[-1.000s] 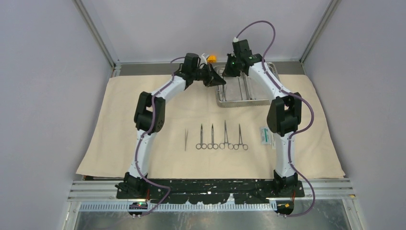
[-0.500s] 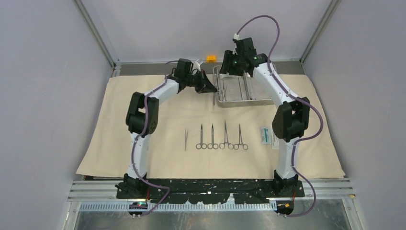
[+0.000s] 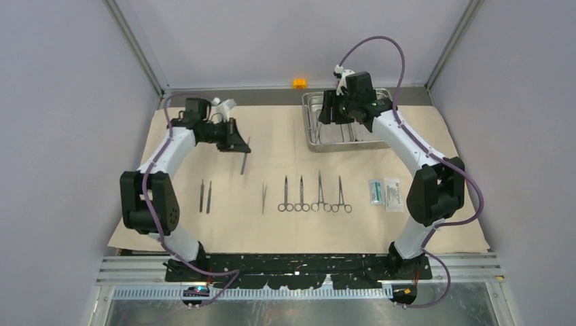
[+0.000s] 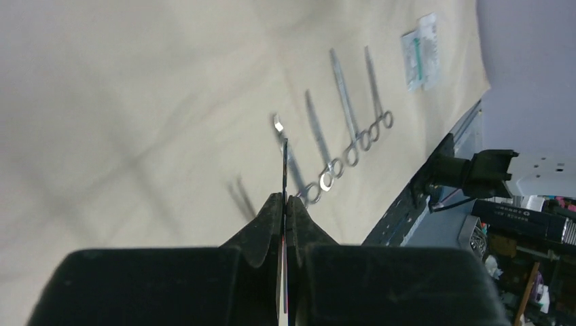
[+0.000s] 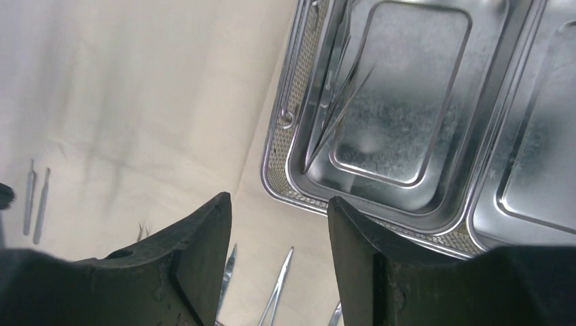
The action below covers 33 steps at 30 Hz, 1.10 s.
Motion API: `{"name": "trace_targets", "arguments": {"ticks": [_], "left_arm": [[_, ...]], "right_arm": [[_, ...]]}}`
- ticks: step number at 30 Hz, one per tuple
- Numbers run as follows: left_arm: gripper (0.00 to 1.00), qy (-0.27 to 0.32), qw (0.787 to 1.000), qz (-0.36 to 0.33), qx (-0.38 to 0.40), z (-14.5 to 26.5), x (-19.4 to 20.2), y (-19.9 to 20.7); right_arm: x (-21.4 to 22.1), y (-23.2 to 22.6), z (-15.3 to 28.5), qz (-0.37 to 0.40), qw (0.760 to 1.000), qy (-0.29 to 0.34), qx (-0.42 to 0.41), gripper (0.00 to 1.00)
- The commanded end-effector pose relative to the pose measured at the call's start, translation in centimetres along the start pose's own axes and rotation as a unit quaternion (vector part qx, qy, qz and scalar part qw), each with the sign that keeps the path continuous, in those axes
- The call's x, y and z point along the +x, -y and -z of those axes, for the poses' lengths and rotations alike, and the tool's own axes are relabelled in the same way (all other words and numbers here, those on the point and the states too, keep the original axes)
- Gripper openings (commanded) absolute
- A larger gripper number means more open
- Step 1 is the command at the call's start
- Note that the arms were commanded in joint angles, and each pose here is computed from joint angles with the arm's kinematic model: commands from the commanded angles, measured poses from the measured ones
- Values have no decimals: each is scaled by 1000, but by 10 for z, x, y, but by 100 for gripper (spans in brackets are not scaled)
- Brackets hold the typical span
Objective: Open and lay out the surgical kit
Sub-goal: Place the medical item in the surgical kit.
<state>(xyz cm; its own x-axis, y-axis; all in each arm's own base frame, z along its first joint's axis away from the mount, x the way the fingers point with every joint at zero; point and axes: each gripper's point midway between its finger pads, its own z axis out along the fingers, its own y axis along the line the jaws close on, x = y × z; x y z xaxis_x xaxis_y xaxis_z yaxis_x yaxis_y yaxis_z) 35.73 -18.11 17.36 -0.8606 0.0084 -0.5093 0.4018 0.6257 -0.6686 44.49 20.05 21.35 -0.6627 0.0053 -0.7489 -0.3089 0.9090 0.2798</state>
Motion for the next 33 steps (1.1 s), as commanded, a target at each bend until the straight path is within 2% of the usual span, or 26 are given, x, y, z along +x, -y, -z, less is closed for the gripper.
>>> {"name": "trace_targets", "arguments": {"ticks": [1, 6, 13, 33], "left_arm": [[0, -46, 998, 32, -41, 60, 63, -45], [0, -71, 992, 54, -87, 103, 95, -72], [0, -77, 982, 102, -141, 131, 117, -107], [0, -76, 970, 199, -121, 98, 114, -135]], "right_arm": [[-5, -10, 9, 34, 998, 38, -36, 59], [12, -14, 4, 27, 998, 27, -59, 59], [26, -17, 0, 15, 997, 22, -77, 59], [31, -7, -10, -6, 998, 19, -65, 59]]}}
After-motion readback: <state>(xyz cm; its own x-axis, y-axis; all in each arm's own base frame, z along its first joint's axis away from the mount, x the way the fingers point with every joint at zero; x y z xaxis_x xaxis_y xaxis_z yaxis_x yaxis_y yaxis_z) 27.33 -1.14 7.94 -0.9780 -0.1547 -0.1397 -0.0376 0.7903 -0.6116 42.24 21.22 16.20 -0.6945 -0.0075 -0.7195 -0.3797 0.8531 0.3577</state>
